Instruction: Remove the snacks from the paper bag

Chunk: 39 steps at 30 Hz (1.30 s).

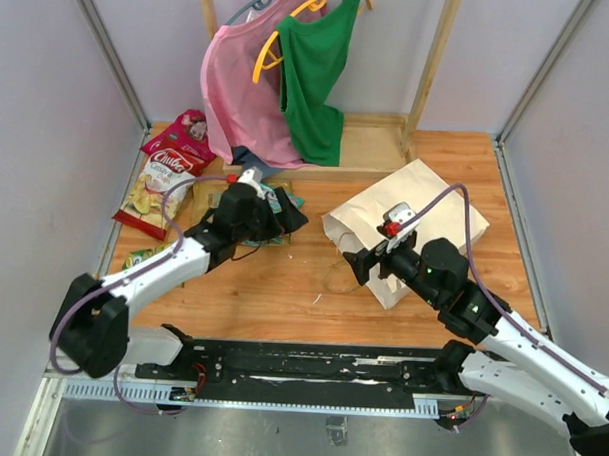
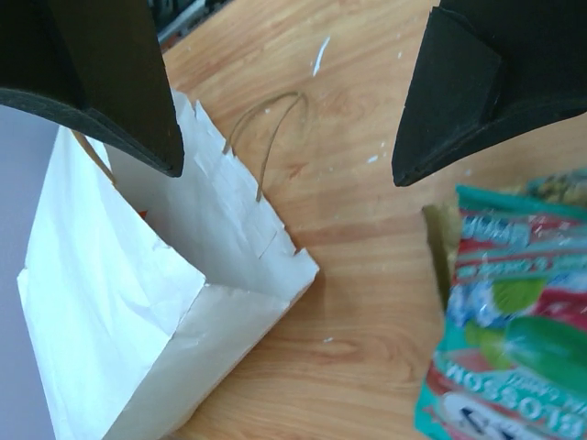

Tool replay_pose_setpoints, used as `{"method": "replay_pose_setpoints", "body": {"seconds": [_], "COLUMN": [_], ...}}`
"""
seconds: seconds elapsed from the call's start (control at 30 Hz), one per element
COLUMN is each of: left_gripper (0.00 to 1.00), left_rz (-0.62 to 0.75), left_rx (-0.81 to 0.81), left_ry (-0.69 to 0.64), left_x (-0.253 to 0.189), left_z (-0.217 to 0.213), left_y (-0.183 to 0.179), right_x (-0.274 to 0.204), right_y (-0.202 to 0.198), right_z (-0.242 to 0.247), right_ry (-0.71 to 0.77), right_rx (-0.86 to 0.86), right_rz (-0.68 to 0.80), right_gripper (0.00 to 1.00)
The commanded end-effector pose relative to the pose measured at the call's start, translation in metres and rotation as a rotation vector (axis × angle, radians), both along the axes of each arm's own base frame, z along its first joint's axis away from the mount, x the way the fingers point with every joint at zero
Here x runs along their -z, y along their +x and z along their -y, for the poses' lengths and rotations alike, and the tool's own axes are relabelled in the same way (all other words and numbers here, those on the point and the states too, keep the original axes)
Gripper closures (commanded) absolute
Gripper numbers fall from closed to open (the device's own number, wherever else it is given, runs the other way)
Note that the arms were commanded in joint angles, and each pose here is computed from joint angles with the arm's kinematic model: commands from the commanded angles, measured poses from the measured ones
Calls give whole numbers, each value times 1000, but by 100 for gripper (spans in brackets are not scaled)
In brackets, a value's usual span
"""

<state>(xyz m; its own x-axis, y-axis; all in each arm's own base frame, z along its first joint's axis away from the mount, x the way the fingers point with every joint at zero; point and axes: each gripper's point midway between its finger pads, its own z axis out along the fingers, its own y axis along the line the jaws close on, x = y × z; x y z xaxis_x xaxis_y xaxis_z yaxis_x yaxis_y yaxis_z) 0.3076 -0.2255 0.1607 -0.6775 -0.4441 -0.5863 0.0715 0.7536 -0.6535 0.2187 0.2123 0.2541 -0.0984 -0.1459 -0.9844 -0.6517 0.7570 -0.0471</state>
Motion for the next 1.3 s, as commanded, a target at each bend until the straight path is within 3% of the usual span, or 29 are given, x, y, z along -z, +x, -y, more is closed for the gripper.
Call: {"method": "replay_pose_setpoints", "body": {"seconds": [0.0,0.13,0.27,0.4,0.57,0.8,0.93,1.03,1.27], "left_gripper": [0,0,0,0,0,0,1,2,2], "left_rz": [172,208,214,217,209,152,98,76,78], "left_rx": [38,81,146,187,219,277,328,349,359], "left_ry": [28,78,82,67,73,60,44,32,32], "left_x": [-19,-22,-22,-18,-9,24,49,59,60], "left_z": [27,37,50,57,58,69,82,90,93], "left_y": [38,51,53,47,33,0,-17,-25,-31], "right_x": [-15,-33,-17,7,52,81,99,110,119], "right_y": [-21,-1,39,49,35,27,31,34,41], "right_z": [0,35,91,158,223,242,237,235,238], "right_ry": [126,191,247,499,647,738,763,772,764], "right_rx": [-49,163,482,757,1002,1090,1074,1064,1070], "right_rz": [-1,-20,-249,-504,-696,-738,-787,-822,-840], "right_gripper": [2,2,2,1,15,36,52,59,61]}}
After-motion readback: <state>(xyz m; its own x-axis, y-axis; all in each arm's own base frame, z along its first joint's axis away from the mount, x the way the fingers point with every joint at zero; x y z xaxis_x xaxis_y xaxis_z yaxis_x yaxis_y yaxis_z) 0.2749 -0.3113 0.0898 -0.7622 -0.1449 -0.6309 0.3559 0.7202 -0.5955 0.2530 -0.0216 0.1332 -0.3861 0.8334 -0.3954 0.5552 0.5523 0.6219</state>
